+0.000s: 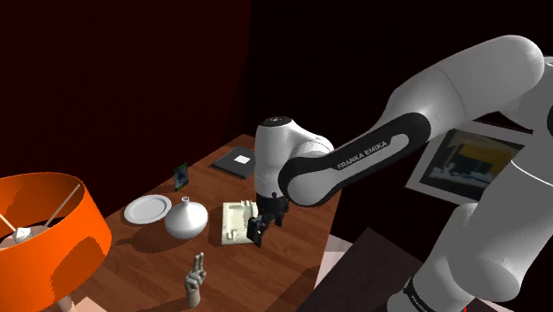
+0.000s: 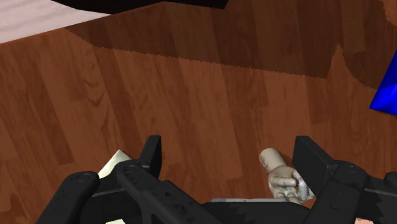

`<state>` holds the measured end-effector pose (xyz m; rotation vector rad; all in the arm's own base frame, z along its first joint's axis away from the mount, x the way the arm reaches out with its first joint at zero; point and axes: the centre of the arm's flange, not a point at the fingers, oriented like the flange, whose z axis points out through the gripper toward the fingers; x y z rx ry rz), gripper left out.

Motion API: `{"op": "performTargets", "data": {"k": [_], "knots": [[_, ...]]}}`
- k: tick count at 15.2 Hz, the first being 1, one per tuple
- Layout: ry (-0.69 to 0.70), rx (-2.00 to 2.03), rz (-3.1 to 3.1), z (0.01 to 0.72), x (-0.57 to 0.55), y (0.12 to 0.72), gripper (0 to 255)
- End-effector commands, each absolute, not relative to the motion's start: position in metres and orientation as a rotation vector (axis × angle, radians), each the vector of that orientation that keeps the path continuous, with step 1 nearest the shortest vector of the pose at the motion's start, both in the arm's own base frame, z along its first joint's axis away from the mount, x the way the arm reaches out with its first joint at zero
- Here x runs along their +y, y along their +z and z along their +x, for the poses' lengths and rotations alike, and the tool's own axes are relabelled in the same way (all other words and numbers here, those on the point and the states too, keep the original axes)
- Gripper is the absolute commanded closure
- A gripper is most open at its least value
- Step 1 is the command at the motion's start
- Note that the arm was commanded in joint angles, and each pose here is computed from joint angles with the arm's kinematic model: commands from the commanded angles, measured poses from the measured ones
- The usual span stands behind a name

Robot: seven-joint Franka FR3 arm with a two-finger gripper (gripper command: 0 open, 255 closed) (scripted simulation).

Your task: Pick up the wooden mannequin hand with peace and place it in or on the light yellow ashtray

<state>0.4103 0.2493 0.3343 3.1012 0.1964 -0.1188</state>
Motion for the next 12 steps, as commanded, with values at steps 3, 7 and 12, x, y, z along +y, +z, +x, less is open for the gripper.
{"op": "performTargets", "data": {"k": [3, 7, 12], "knots": [[-0.081, 0.208, 3.084, 0.428, 0.288, 0.299, 0], [-0.045, 0.219, 3.064, 0.448, 0.325, 0.266, 0], [-0.002, 0.232, 3.039, 0.473, 0.37, 0.224, 0]]}}
